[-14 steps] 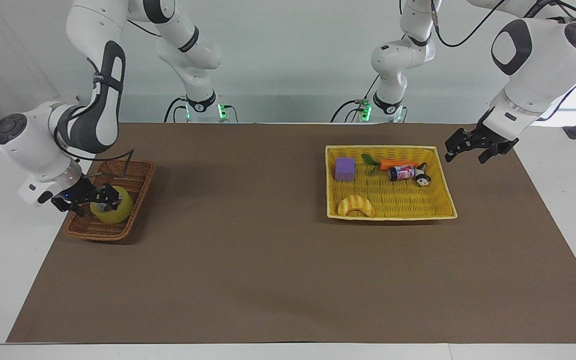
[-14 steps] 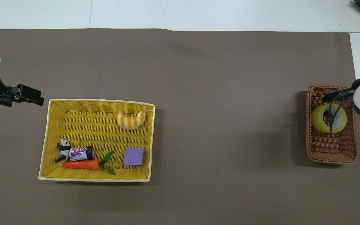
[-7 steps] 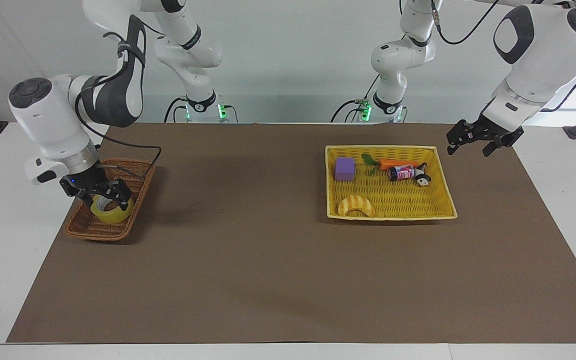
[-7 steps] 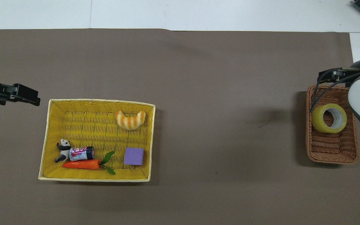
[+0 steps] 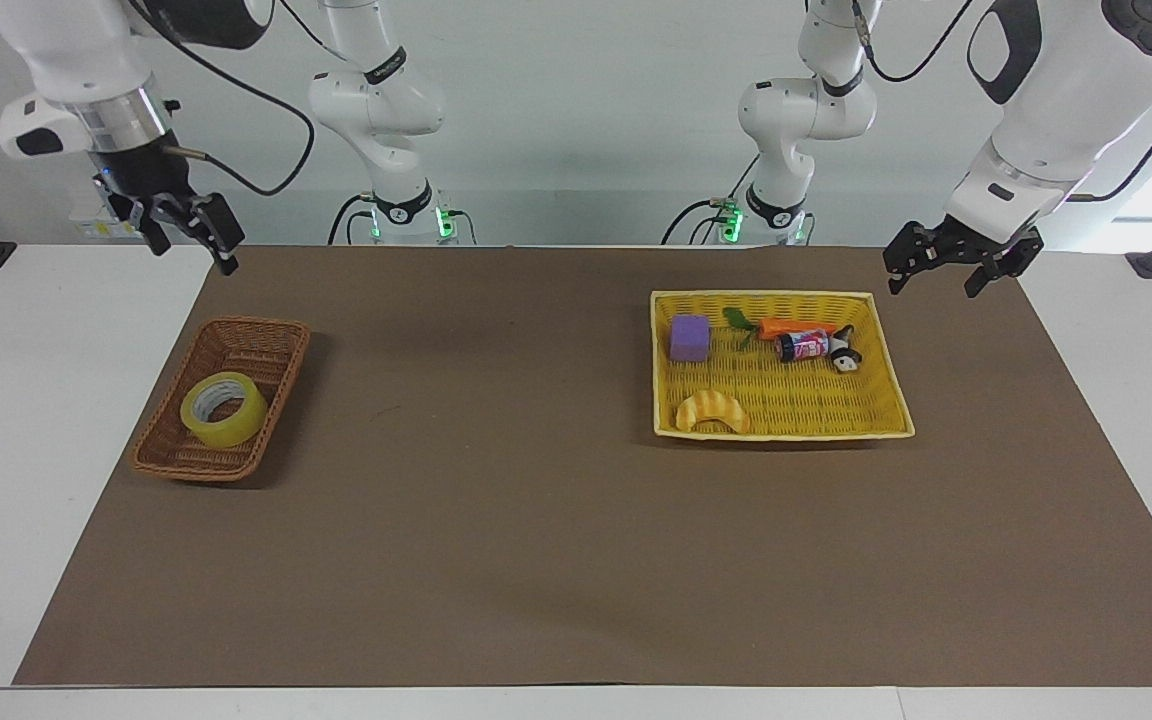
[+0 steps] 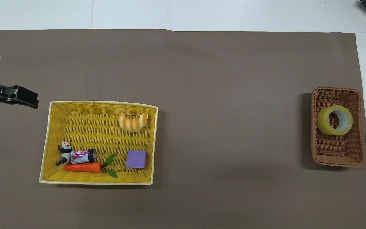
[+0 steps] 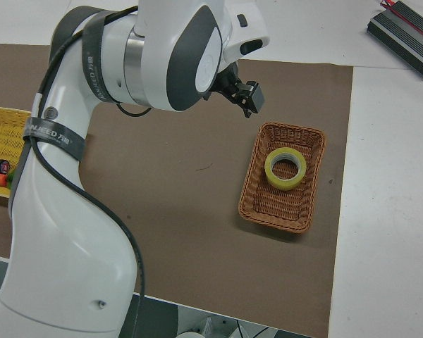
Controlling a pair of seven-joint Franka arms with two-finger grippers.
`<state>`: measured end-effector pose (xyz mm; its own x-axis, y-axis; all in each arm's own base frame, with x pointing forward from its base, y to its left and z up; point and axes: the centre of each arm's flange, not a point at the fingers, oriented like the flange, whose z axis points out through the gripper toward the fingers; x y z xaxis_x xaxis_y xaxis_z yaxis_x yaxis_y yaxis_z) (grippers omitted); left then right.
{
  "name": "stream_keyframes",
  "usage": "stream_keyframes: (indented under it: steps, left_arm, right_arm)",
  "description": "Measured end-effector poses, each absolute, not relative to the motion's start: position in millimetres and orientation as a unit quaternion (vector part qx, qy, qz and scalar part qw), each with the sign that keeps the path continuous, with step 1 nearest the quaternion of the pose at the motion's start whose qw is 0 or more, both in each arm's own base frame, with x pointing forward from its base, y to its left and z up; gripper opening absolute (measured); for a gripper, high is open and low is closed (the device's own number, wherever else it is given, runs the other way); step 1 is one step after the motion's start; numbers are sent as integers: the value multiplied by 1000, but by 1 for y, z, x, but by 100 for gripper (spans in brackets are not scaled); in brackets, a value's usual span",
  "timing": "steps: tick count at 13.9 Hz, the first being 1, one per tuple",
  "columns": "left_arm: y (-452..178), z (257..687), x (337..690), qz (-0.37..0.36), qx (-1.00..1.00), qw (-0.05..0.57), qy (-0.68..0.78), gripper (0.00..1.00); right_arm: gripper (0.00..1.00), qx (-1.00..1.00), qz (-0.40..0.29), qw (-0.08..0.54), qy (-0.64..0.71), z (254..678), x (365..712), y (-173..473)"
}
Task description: Move tape to another basket
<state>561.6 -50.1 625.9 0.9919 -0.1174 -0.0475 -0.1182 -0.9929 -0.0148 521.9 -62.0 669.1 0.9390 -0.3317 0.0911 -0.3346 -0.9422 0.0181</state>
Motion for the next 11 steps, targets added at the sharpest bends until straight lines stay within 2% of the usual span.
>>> stream_keyframes:
  steps: [3, 6, 11]
  left_arm:
    - [-44, 648, 546, 17, -998, 8, 55, 100]
    - [-40, 650, 542, 21, -998, 8, 52, 100]
    - [-36, 649, 542, 23, -999, 8, 48, 100]
  right_arm:
    - [100, 984, 30, 13, -176, 675, 511, -24]
    - [100, 986, 9, -12, -164, 670, 509, 14]
    - [100, 986, 8, -11, -164, 669, 508, -27]
